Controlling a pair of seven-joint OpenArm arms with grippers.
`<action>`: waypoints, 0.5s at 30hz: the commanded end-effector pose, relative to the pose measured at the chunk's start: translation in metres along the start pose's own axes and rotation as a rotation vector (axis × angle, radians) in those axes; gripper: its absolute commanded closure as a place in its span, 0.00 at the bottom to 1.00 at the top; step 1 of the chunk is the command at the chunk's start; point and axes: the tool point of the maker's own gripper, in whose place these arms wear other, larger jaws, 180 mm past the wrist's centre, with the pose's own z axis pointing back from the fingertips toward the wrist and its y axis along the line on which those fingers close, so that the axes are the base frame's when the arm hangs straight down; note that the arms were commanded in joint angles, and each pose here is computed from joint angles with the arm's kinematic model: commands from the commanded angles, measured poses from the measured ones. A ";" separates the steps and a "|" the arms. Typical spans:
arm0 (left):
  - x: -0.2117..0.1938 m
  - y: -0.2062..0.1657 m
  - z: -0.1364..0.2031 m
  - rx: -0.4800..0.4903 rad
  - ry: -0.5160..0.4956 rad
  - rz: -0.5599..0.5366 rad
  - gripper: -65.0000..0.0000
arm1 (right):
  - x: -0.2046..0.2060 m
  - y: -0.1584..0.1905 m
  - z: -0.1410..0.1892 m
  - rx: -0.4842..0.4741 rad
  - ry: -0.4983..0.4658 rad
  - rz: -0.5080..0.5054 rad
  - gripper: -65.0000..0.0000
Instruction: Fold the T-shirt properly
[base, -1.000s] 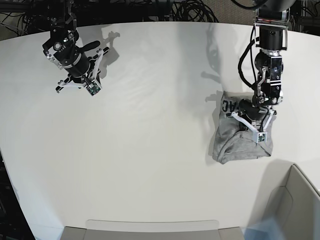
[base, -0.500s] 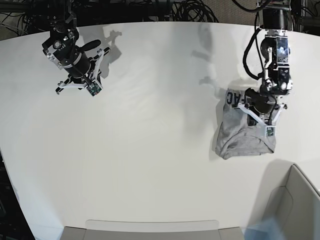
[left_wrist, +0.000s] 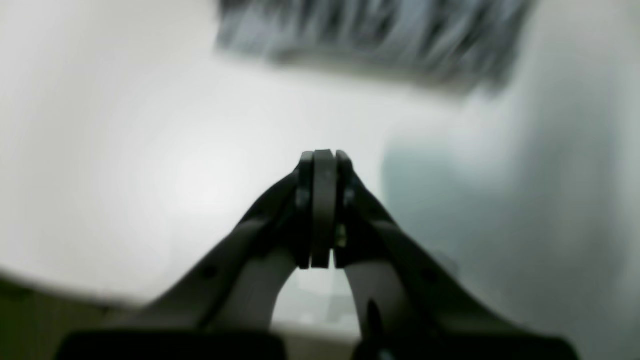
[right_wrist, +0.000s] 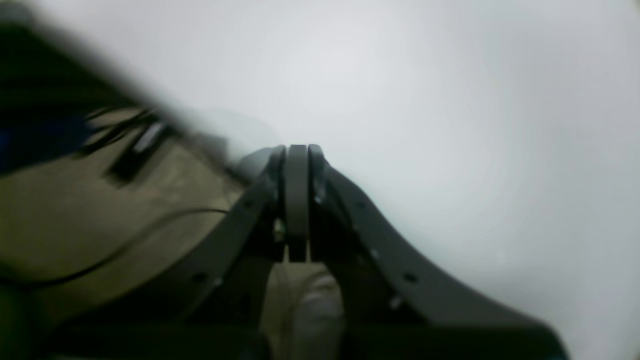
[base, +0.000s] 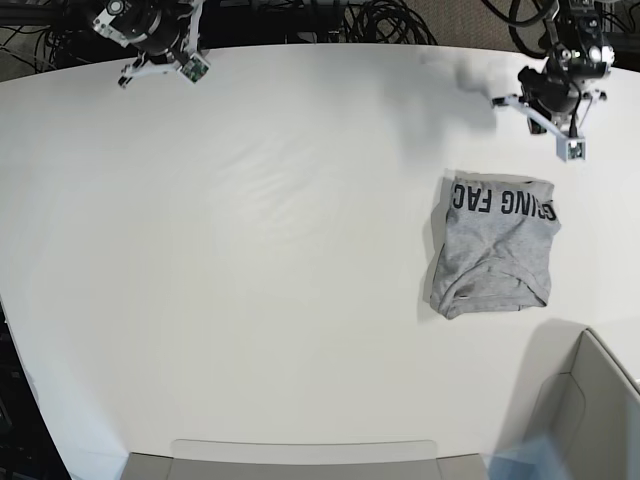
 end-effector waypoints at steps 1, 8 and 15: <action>-0.006 0.009 0.007 0.025 -0.002 0.015 1.00 | -0.013 0.004 0.008 0.007 0.025 0.003 1.00; -0.112 0.042 0.044 0.109 0.267 0.014 1.00 | -0.062 0.069 0.034 0.185 0.111 -0.124 1.00; -0.225 -0.008 0.046 -0.046 0.593 -0.022 1.00 | -0.086 0.088 0.017 0.258 0.167 -0.190 1.00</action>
